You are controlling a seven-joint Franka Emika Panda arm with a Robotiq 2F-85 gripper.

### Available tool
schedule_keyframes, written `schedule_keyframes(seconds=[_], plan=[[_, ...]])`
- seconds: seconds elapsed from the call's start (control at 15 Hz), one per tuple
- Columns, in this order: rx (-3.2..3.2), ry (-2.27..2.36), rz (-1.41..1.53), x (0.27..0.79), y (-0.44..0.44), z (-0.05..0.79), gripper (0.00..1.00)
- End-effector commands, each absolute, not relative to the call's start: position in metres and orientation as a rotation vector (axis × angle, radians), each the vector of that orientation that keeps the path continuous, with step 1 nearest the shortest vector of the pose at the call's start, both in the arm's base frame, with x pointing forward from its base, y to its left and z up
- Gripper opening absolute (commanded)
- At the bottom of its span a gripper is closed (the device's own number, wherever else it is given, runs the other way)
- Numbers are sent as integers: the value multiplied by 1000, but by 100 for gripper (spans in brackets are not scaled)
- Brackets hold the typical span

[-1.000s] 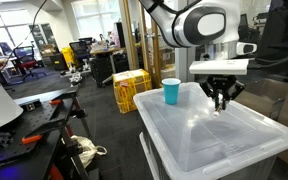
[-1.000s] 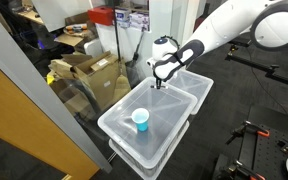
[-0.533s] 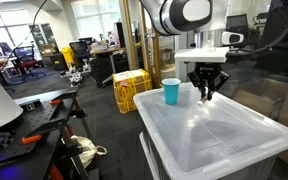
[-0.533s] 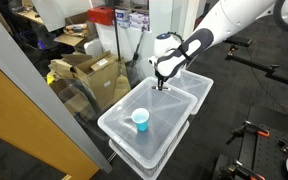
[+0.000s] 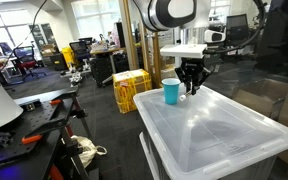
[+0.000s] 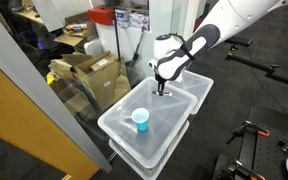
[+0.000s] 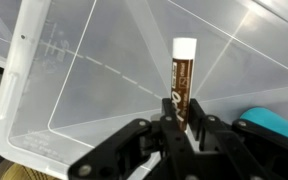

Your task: Put the brown marker inside the cup

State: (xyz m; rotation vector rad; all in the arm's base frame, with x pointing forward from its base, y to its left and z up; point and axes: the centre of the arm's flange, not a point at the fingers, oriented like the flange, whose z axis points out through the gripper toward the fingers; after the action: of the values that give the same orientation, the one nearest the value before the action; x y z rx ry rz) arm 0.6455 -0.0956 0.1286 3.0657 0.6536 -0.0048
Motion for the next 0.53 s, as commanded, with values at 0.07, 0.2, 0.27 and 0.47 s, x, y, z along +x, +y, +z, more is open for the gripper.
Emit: schedule_keyframes(seconds=[0.07, 0.2, 0.27, 0.47], plan=[[3066, 652, -7, 645, -96, 129, 5], [3092, 590, 50, 642, -87, 126, 5], [3091, 561, 87, 640, -82, 124, 5], [3081, 458, 214, 636, -70, 122, 5]])
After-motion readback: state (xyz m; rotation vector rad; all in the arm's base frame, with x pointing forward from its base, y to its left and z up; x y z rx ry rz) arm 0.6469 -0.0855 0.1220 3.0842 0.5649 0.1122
